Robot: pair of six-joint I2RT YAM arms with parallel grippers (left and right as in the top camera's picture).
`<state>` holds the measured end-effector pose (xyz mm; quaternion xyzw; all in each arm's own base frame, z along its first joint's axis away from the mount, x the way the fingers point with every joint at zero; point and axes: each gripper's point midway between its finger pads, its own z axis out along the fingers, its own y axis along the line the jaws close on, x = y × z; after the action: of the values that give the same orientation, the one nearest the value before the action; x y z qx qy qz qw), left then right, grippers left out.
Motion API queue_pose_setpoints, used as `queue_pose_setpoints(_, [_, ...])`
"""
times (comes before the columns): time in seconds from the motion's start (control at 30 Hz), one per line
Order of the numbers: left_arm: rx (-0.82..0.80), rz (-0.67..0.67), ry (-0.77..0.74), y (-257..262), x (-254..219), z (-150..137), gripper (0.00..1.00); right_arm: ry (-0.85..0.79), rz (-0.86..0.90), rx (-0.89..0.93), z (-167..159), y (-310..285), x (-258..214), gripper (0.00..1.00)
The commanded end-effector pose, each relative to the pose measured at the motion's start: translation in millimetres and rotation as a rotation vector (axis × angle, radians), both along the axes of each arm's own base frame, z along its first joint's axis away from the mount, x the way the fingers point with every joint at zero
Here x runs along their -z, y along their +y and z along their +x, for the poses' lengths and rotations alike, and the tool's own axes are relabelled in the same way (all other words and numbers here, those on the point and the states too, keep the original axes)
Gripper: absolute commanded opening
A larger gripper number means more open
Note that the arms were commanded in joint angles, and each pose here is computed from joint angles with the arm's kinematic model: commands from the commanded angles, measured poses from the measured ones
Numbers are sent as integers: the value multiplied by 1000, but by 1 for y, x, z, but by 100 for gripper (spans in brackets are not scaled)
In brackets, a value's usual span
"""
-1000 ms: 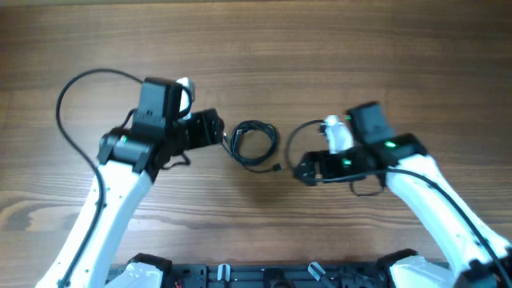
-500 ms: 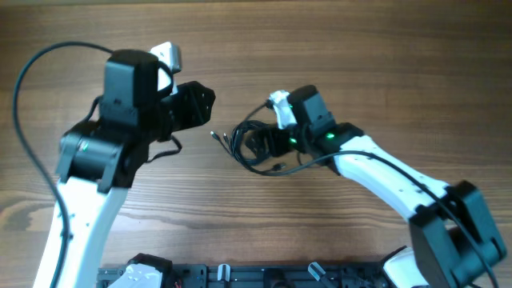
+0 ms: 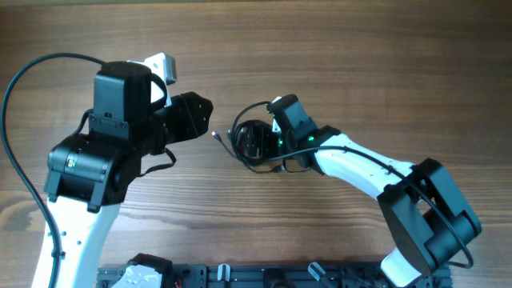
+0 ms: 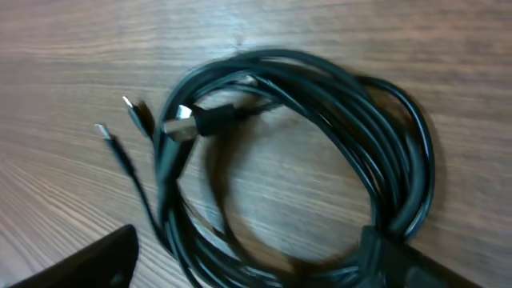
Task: Untangle cables
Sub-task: 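Grasp the black cable bundle with the right gripper and lift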
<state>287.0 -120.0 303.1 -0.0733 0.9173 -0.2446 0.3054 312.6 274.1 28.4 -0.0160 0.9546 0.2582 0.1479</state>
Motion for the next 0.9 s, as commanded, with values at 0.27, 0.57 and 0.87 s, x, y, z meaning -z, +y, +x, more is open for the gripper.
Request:
queue_pose_setpoints(0.27, [16, -5, 8, -2, -3, -6, 48, 223, -156, 118, -37, -36, 34, 73])
queue_pose_setpoints(0.57, [16, -3, 17, -2, -1, -7, 49, 136, -143, 132, -18, -32, 29, 61])
queue_pose_setpoints(0.87, [15, 0, 29, -1, 1, -9, 49, 55, -174, 178, 0, -38, 30, 47])
